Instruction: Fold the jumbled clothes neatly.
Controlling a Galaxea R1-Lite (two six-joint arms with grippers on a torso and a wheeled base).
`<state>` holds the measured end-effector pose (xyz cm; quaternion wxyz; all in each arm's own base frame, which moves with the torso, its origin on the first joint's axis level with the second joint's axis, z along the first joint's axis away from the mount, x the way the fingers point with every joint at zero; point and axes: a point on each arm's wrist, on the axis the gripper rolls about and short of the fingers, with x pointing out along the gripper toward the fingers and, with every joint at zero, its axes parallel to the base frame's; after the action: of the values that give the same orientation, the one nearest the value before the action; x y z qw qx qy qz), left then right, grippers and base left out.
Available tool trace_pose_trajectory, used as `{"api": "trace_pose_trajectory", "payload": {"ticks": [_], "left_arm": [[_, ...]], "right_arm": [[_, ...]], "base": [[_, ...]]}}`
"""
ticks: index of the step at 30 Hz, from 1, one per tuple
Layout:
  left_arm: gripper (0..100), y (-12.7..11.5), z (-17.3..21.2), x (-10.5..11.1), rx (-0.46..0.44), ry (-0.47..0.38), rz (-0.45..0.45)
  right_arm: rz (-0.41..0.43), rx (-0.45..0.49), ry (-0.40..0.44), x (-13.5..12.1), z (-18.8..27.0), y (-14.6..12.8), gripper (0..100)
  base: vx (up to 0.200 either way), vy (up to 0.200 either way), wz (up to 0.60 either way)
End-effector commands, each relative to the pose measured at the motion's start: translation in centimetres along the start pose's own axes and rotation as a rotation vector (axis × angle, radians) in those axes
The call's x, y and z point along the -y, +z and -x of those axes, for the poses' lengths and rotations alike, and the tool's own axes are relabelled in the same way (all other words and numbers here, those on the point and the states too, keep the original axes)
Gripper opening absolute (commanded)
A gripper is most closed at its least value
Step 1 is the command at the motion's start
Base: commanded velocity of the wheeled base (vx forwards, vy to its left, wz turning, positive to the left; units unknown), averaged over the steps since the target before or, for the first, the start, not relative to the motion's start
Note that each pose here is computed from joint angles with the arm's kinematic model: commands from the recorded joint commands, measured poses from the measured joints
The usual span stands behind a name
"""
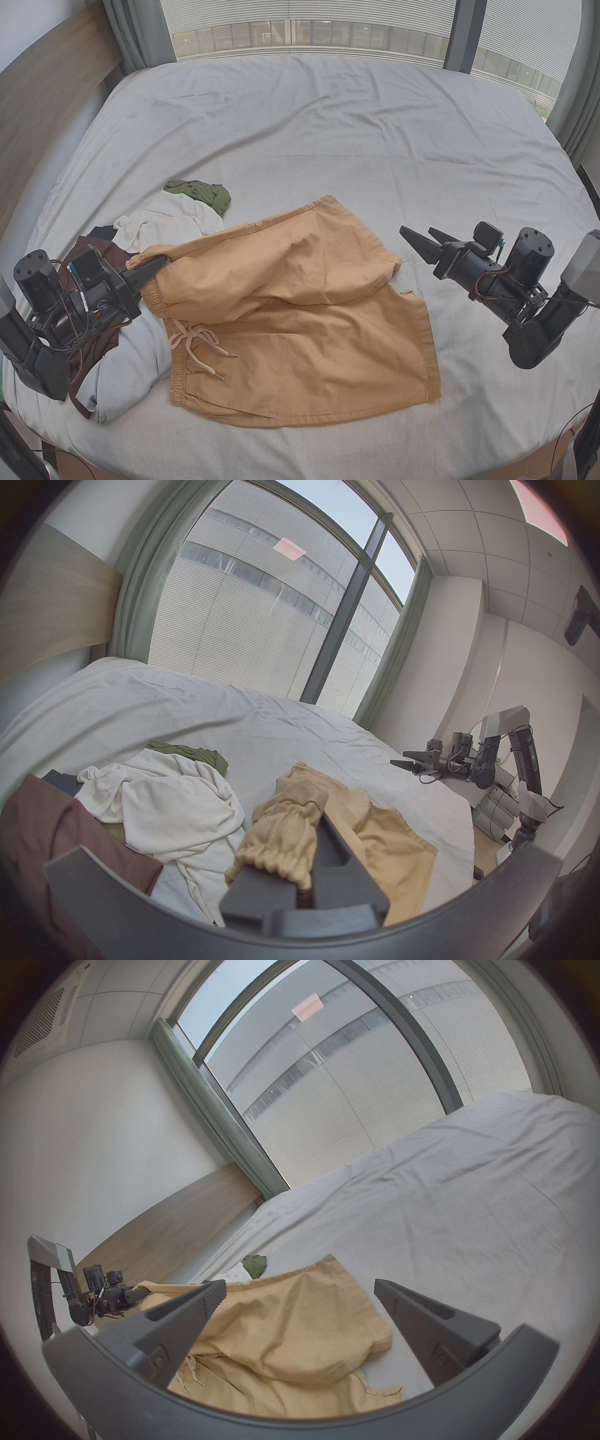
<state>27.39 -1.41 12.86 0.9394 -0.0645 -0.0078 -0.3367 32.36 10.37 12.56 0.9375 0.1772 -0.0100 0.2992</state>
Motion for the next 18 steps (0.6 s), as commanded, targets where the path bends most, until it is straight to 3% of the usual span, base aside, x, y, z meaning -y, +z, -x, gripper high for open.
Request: {"api": "trace_pose_trajectory", "payload": {"ticks": [1, 18], "left_arm": [[0, -0.2, 0.1, 0.0, -0.007, -0.001, 0.006], [0, -1.6, -0.1, -0.3, -0.051, 0.006, 0.039]], "right_arm": [[-0.021, -0.051, -0.012, 0.7, -0.6, -2.0, 100], [-0.020, -0.042, -0.011, 1.5, -2.8, -2.3, 100]], "base": [[0.000, 0.000, 0.00], [0.000, 0.000, 0.00]]}}
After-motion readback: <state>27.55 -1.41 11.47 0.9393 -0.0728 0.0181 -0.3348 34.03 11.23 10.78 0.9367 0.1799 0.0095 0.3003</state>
